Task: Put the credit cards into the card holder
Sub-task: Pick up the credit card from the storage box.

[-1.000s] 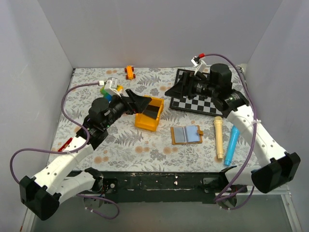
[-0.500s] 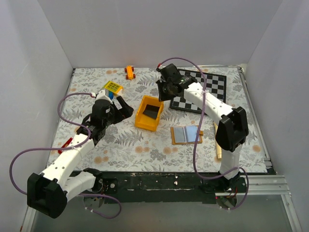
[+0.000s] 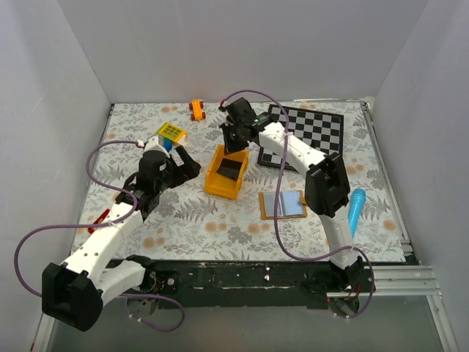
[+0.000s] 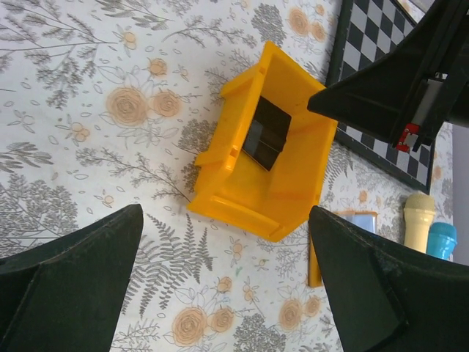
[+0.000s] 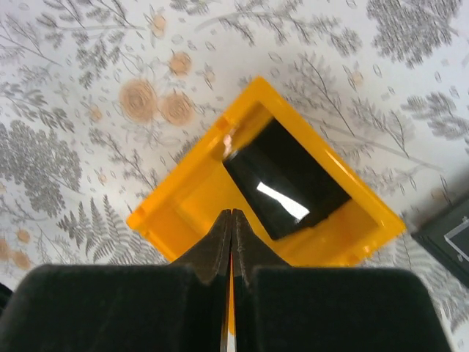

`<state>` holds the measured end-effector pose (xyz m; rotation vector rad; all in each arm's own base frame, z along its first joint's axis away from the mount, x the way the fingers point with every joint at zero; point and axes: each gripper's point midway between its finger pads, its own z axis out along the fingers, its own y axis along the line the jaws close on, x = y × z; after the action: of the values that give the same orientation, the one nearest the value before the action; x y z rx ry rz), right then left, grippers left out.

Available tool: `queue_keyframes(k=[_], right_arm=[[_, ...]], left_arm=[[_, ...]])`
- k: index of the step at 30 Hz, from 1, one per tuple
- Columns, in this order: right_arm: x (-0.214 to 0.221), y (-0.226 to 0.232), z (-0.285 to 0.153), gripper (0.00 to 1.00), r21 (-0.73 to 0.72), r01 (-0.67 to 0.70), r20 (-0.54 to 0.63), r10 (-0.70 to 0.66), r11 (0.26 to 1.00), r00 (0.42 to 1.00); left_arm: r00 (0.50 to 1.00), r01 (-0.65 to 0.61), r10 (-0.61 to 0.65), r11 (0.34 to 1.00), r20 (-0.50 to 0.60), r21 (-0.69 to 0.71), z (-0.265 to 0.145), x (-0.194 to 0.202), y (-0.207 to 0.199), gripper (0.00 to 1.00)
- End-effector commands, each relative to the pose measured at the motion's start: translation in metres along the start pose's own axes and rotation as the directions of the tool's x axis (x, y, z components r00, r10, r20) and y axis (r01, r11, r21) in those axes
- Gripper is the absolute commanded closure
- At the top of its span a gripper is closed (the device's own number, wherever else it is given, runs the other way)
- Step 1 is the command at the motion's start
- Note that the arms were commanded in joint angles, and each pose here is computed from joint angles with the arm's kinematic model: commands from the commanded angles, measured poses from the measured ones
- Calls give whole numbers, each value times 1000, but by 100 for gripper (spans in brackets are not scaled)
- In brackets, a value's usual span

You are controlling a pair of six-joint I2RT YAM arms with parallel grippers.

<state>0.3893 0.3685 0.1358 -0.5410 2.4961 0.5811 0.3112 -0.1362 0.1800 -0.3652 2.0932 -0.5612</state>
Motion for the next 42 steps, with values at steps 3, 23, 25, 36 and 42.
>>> queue_keyframes(k=[3, 23, 25, 36, 42], right_arm=[[-25, 13, 26, 99, -20, 12, 28, -12, 1000, 1000], [-8, 22, 75, 99, -70, 44, -11, -45, 997, 999], [-8, 28, 75, 99, -106, 50, -9, -51, 993, 999], [6, 6, 58, 95, -43, 238, 7, -238, 970, 971], [22, 12, 34, 96, -102, 274, -40, -279, 956, 959]], left_arm=[[999, 51, -50, 998, 17, -28, -7, -8, 25, 2], [998, 55, -55, 998, 7, -9, -10, -9, 29, 2], [998, 55, -55, 998, 8, -6, -11, -9, 29, 2], [999, 47, -47, 999, -1, -7, -8, -7, 30, 2], [999, 47, -47, 999, 3, -4, -8, -9, 29, 2]])
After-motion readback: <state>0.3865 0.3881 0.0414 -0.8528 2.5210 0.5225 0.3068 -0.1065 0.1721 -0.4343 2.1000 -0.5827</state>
